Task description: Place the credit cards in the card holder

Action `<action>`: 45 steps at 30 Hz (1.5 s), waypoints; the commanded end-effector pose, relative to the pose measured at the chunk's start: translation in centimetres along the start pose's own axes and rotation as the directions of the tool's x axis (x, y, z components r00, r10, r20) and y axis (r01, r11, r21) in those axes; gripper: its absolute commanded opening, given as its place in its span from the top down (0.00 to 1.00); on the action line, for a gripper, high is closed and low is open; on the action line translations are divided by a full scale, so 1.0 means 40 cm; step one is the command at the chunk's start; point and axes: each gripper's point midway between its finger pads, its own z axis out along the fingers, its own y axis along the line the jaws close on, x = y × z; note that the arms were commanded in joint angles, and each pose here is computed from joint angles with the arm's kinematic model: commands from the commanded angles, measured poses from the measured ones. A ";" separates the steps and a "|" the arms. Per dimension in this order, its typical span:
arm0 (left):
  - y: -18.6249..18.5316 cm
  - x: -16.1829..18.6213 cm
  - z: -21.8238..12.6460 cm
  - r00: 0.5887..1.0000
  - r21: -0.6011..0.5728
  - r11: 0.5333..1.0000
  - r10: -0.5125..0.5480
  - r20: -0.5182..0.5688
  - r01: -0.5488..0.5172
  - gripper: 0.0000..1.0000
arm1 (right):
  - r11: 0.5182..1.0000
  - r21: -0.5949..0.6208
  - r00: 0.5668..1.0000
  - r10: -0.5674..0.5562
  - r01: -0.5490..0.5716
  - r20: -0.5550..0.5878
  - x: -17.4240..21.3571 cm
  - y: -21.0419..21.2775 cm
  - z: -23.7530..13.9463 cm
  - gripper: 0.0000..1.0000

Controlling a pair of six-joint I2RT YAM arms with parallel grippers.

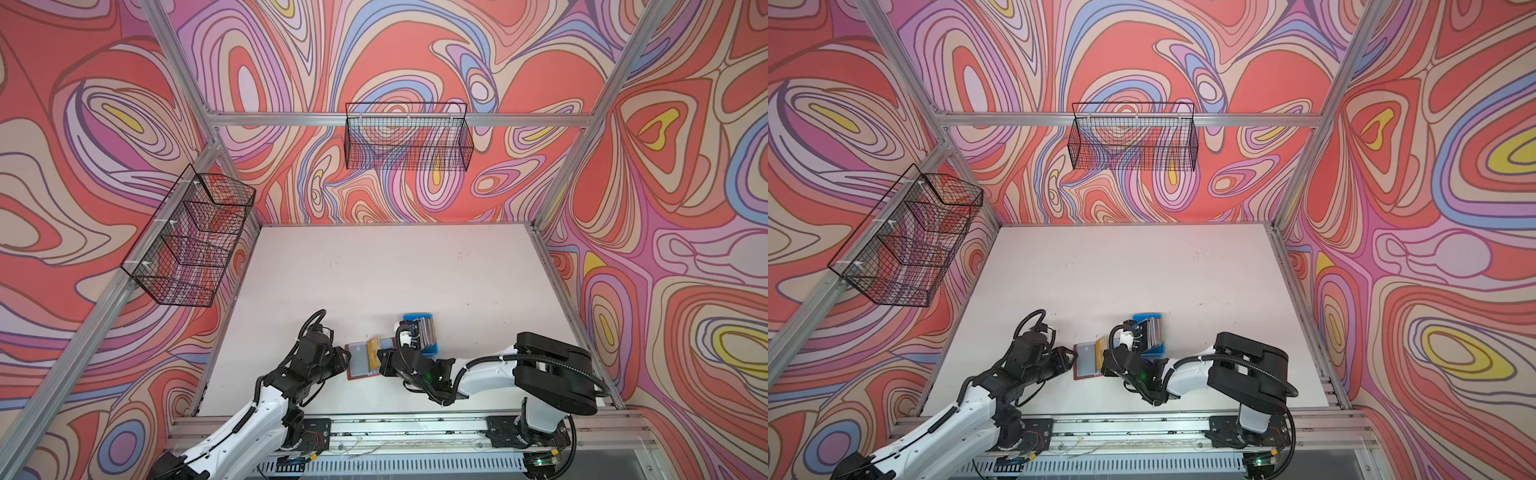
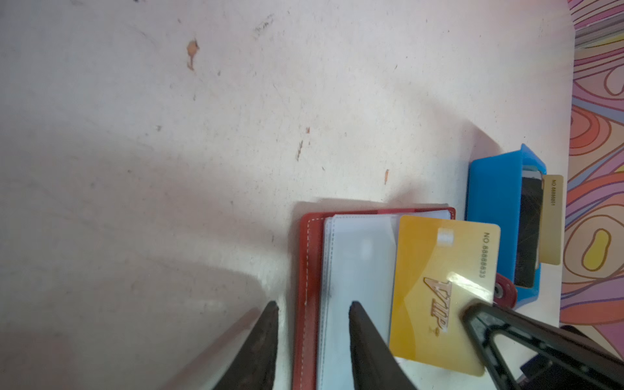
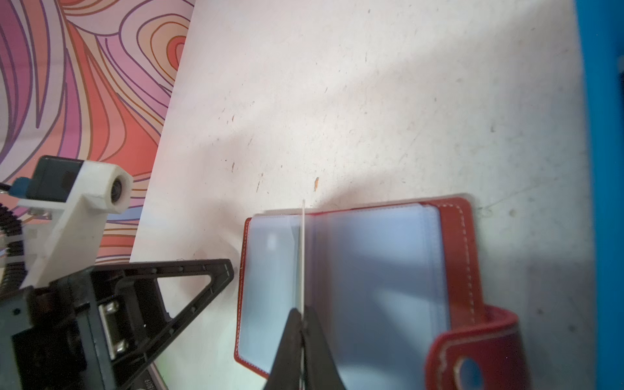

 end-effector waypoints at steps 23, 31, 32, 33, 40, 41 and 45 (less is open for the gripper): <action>0.018 0.024 0.027 0.998 -0.021 1.000 -0.011 -0.056 0.010 0.63 | 0.990 0.010 0.987 0.144 -0.144 -0.067 0.073 -0.069 0.042 1.00; 0.016 0.043 0.025 0.996 -0.002 0.999 -0.036 -0.086 0.036 0.64 | 0.982 0.065 0.983 0.179 -0.175 -0.048 0.075 -0.102 0.054 1.00; 0.020 0.046 0.025 0.995 -0.004 0.999 -0.038 -0.087 0.038 0.64 | 0.983 0.063 0.983 0.177 -0.173 -0.055 0.078 -0.099 0.058 1.00; 0.021 0.046 0.025 0.996 -0.005 0.999 -0.038 -0.086 0.038 0.64 | 0.983 0.065 0.982 0.178 -0.174 -0.064 0.082 -0.098 0.061 1.00; 0.024 0.051 0.026 0.995 -0.006 0.999 -0.039 -0.091 0.039 0.64 | 0.978 0.061 0.971 0.205 -0.199 -0.122 0.113 -0.089 0.056 1.00; 0.024 0.053 0.027 0.995 -0.005 0.999 -0.039 -0.094 0.038 0.64 | 0.979 0.072 0.971 0.200 -0.192 -0.129 0.118 -0.091 0.054 1.00; 0.023 0.052 0.028 0.995 -0.002 0.999 -0.040 -0.094 0.040 0.64 | 0.987 0.124 0.981 0.119 -0.100 -0.156 0.129 -0.074 0.062 1.00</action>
